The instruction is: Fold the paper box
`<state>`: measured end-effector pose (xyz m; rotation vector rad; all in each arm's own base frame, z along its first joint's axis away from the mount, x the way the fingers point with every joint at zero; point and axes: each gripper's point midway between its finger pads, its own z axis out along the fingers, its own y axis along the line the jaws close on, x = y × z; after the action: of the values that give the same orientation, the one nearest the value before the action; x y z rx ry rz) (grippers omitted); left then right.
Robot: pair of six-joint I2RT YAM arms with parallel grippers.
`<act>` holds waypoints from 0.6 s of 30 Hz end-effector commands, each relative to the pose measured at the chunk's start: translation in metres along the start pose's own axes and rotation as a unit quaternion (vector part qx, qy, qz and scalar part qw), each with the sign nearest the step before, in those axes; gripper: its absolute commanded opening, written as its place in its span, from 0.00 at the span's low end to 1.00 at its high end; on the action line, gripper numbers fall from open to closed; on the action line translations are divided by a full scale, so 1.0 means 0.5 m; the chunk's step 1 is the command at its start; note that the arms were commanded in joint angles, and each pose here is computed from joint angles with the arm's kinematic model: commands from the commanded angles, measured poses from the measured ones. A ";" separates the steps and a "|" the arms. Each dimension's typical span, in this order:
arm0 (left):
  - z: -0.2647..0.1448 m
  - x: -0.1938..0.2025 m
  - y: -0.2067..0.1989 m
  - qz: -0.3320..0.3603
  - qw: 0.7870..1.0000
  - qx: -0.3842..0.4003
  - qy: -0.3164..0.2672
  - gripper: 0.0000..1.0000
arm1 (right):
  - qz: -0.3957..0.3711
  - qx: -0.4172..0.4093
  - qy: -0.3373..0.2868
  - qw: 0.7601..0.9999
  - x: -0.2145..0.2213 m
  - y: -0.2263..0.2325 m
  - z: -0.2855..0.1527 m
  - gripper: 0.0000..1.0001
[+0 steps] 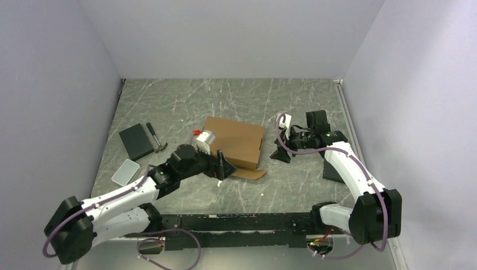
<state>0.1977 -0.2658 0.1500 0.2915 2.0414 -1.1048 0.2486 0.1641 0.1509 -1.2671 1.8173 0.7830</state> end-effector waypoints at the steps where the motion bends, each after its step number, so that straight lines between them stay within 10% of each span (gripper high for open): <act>1: 0.025 0.011 -0.065 0.114 0.993 -0.011 0.012 0.97 | -0.026 0.003 -0.025 0.999 -0.039 -0.008 -0.012 0.71; 7: 0.062 0.055 -0.106 0.211 0.977 -0.019 0.010 0.96 | -0.021 0.004 -0.020 1.000 -0.032 -0.013 -0.011 0.71; 18: 0.077 0.072 -0.117 0.189 0.981 0.016 -0.034 0.97 | -0.017 0.005 -0.019 1.000 -0.031 -0.015 -0.011 0.71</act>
<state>0.1554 -0.3307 0.1281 0.7038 1.9103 -0.8530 0.2504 0.1614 0.1495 -1.2557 1.8283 0.7804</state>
